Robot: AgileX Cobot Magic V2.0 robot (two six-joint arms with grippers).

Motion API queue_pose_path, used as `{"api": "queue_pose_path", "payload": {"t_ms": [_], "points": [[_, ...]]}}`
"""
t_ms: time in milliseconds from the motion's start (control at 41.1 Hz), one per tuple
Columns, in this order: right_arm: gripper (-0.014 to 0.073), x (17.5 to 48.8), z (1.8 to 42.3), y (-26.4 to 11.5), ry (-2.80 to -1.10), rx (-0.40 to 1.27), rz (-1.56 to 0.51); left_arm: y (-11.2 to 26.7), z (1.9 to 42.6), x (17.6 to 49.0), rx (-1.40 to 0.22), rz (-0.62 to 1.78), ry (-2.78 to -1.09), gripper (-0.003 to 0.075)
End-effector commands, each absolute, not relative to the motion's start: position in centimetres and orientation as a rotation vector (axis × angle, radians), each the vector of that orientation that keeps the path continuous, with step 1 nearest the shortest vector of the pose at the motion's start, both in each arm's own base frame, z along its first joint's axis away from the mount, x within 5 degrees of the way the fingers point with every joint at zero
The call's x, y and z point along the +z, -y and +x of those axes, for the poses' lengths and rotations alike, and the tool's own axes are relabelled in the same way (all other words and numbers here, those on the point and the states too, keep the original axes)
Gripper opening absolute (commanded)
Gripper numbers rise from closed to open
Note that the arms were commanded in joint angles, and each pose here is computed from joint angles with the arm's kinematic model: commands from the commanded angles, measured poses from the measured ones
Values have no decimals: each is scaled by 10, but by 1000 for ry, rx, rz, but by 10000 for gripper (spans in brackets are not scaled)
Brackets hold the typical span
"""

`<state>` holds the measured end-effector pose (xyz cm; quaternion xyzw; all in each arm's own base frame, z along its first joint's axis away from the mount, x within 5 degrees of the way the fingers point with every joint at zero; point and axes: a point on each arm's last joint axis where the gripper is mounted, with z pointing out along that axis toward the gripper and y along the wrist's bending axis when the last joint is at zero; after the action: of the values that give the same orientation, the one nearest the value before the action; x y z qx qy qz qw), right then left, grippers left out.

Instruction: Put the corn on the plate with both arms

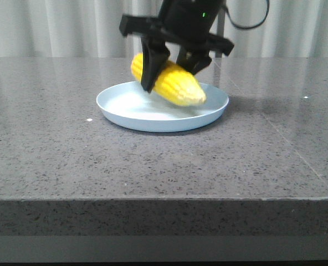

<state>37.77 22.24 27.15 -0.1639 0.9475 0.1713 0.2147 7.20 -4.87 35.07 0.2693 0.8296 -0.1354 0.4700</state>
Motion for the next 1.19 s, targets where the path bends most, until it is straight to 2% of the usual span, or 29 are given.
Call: {"api": "queue_pose_path", "payload": {"t_ms": [0, 49, 122, 243, 389, 487, 633, 876, 1168], "points": [[450, 303, 377, -221, -2504, 508, -443, 51, 73, 364, -374, 631, -1951, 461], [561, 304, 376, -221, -2505, 508, -444, 51, 73, 364, -374, 631, -1951, 461], [664, 311, 374, -218, -2486, 493, -459, 51, 73, 364, -374, 631, -1951, 461], [643, 332, 366, -210, -2429, 437, -489, 51, 73, 364, -374, 631, -1951, 461], [643, 372, 343, -195, -2348, 396, -545, 51, 73, 364, -374, 631, -1951, 461], [643, 400, 319, -185, -2249, 391, -590, 51, 73, 364, -374, 631, -1951, 461], [643, 426, 278, -164, -2116, 384, -619, 51, 73, 364, -374, 631, -1951, 461], [643, 439, 209, -124, -2055, 352, -638, 51, 73, 364, -374, 631, -1951, 461], [643, 425, 132, -81, -2032, 360, -626, 51, 73, 364, -374, 631, -1951, 461]]}}
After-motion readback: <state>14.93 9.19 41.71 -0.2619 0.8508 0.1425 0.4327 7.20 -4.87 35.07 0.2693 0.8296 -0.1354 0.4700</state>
